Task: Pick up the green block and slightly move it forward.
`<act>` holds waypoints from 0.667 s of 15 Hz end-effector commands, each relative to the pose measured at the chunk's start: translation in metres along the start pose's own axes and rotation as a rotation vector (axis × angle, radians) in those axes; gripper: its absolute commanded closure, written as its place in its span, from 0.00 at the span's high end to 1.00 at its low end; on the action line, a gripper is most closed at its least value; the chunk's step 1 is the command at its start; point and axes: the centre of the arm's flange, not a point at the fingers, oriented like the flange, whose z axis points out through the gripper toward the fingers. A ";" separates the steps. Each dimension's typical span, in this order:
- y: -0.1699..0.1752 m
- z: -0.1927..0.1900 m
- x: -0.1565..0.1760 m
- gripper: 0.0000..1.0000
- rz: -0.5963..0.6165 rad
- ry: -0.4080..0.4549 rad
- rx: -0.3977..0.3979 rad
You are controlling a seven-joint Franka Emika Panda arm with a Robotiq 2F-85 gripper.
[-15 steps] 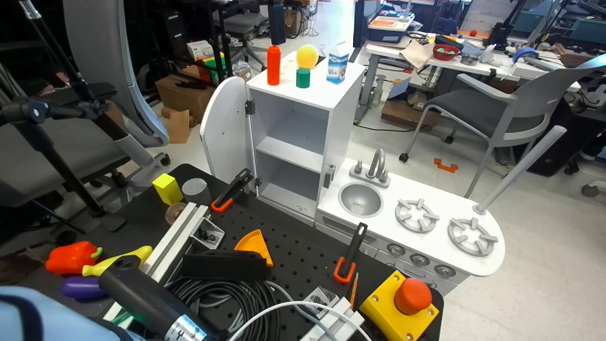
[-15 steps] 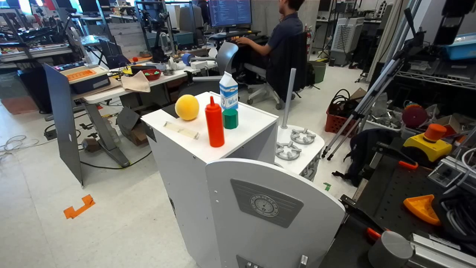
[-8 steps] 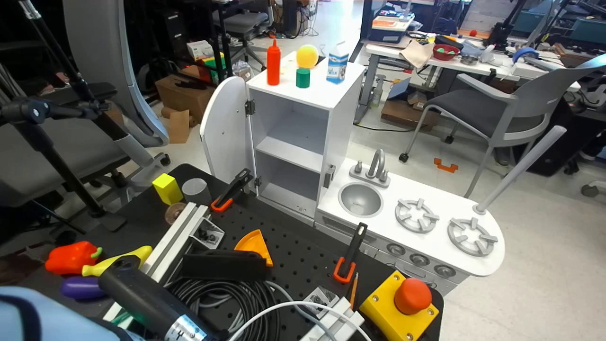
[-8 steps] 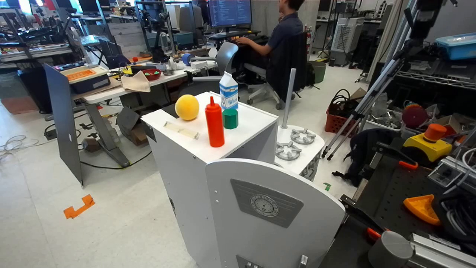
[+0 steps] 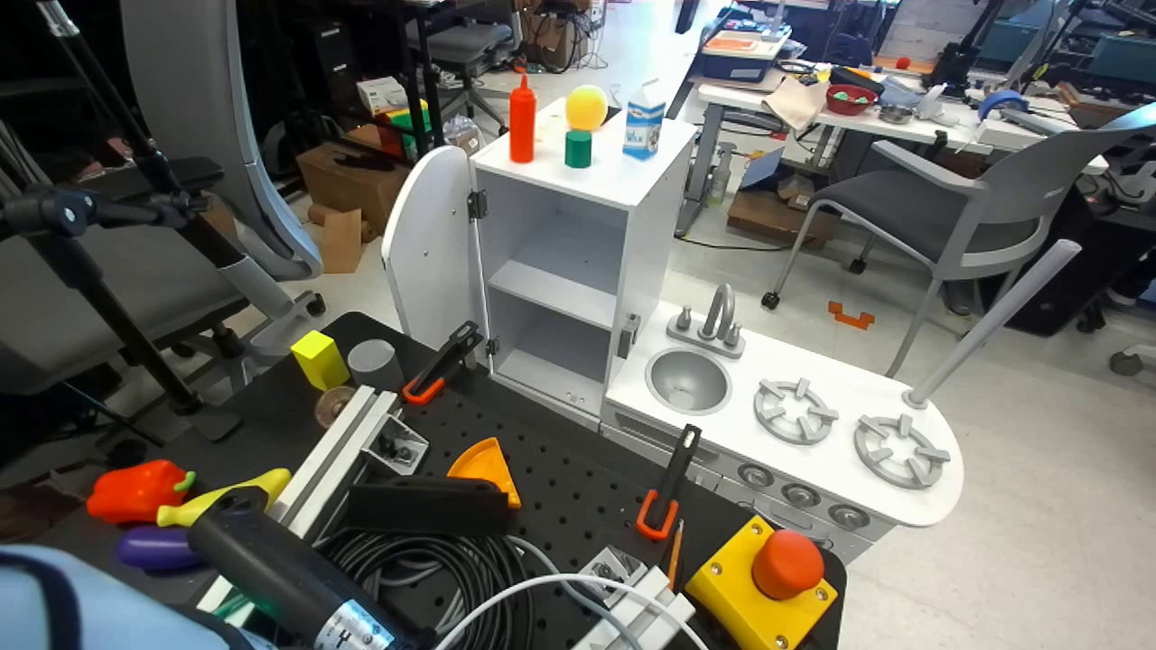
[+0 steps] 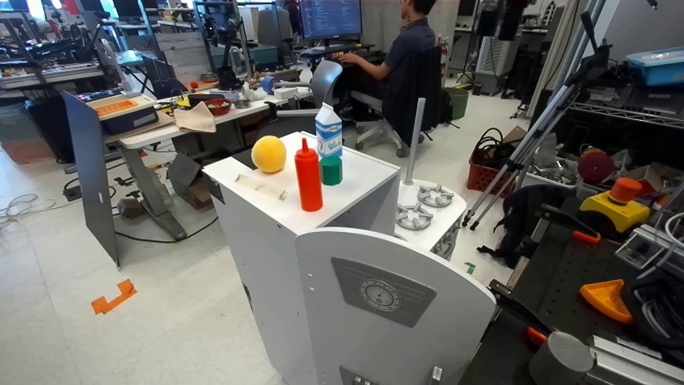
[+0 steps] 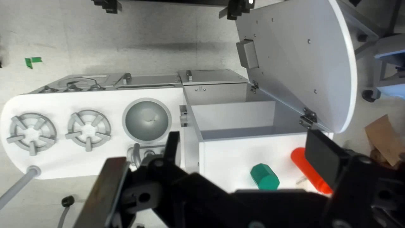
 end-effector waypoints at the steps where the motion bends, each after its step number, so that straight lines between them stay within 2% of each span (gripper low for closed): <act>1: -0.011 0.009 0.083 1.00 -0.001 -0.056 0.089; 6: -0.023 0.048 0.159 1.00 0.051 -0.141 0.128; 10: -0.032 0.089 0.200 1.00 0.094 -0.195 0.133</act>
